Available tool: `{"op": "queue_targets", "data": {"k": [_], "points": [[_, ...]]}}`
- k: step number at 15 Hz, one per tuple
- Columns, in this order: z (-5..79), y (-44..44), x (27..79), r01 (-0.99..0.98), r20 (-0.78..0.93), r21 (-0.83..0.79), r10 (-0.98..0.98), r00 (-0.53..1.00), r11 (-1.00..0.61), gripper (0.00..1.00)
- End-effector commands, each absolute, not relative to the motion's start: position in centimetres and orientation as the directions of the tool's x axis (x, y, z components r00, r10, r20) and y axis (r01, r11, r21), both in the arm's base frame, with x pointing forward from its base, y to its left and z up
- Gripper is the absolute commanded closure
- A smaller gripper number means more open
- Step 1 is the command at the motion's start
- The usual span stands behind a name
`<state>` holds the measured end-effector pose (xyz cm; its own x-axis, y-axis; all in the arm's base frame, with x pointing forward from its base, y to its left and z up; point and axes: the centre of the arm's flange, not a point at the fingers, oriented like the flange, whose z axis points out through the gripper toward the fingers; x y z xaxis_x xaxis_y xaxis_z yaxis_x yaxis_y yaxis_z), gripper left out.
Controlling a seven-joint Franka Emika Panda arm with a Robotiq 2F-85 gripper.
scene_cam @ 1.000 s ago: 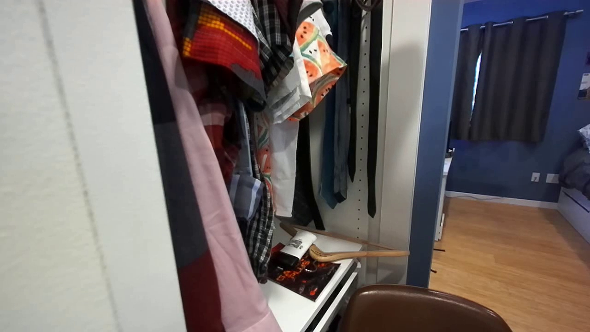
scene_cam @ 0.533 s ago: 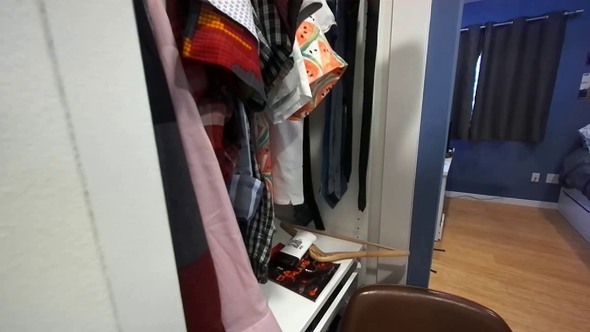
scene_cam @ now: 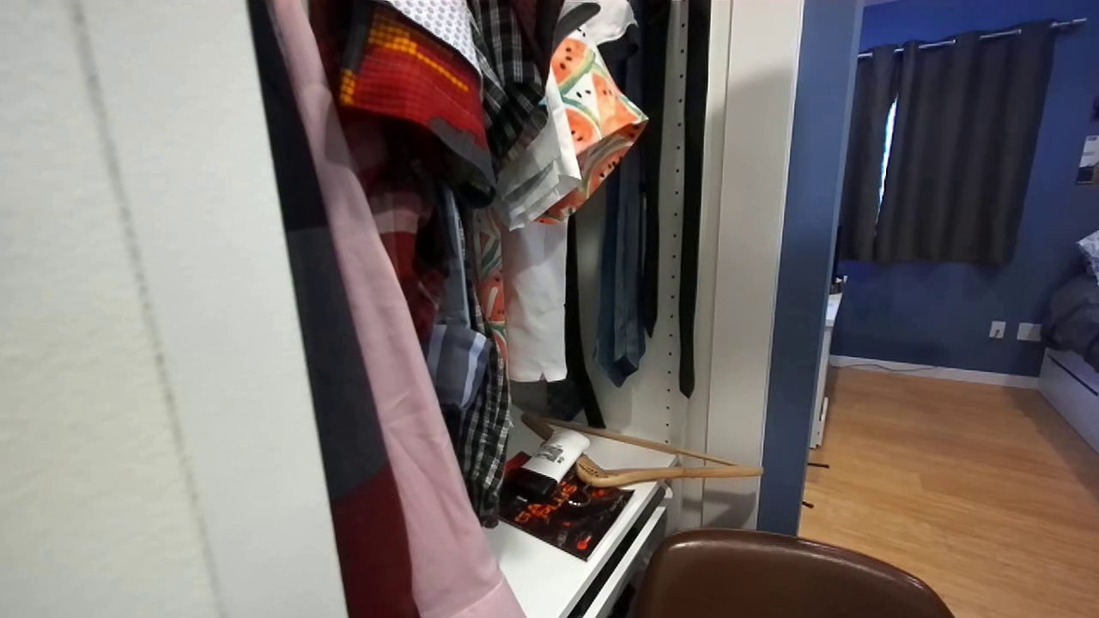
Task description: Pick up the white golf tee at the far right side of the closet and hang it on the next forward rail in the closet
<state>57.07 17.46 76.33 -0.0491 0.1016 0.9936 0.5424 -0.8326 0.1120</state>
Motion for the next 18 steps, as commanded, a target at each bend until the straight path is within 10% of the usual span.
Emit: {"op": "queue_targets", "data": {"k": [1,18], "points": [[77.1,15.7,55.4,0.546,0.989,0.110,0.038,-0.142,-0.831,0.95],[76.3,12.1,51.4,0.528,0.991,0.084,0.014,-0.135,-0.845,0.95]]}}
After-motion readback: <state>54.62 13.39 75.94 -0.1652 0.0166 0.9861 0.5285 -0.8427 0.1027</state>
